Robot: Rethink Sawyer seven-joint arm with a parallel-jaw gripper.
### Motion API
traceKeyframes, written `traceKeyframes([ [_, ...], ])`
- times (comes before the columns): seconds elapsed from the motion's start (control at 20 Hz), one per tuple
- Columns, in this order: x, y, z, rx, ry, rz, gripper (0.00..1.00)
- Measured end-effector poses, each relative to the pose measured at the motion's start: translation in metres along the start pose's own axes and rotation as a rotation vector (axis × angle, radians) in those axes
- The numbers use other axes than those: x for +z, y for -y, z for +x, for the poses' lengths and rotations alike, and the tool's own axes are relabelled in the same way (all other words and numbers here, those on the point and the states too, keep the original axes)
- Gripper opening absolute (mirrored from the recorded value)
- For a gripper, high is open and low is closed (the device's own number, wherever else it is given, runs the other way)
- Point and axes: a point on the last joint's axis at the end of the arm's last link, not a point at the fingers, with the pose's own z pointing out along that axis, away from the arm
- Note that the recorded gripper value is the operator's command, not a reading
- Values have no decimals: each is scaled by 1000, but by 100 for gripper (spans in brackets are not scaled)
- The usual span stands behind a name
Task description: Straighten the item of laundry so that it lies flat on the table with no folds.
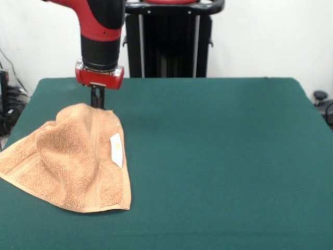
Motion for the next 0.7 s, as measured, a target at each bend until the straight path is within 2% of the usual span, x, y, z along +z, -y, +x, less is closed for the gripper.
traceKeyframes([
  [0.4,8,-8,6,-11,-17,-9,0],
  [0.7,-19,0,1,4,19,5,0],
])
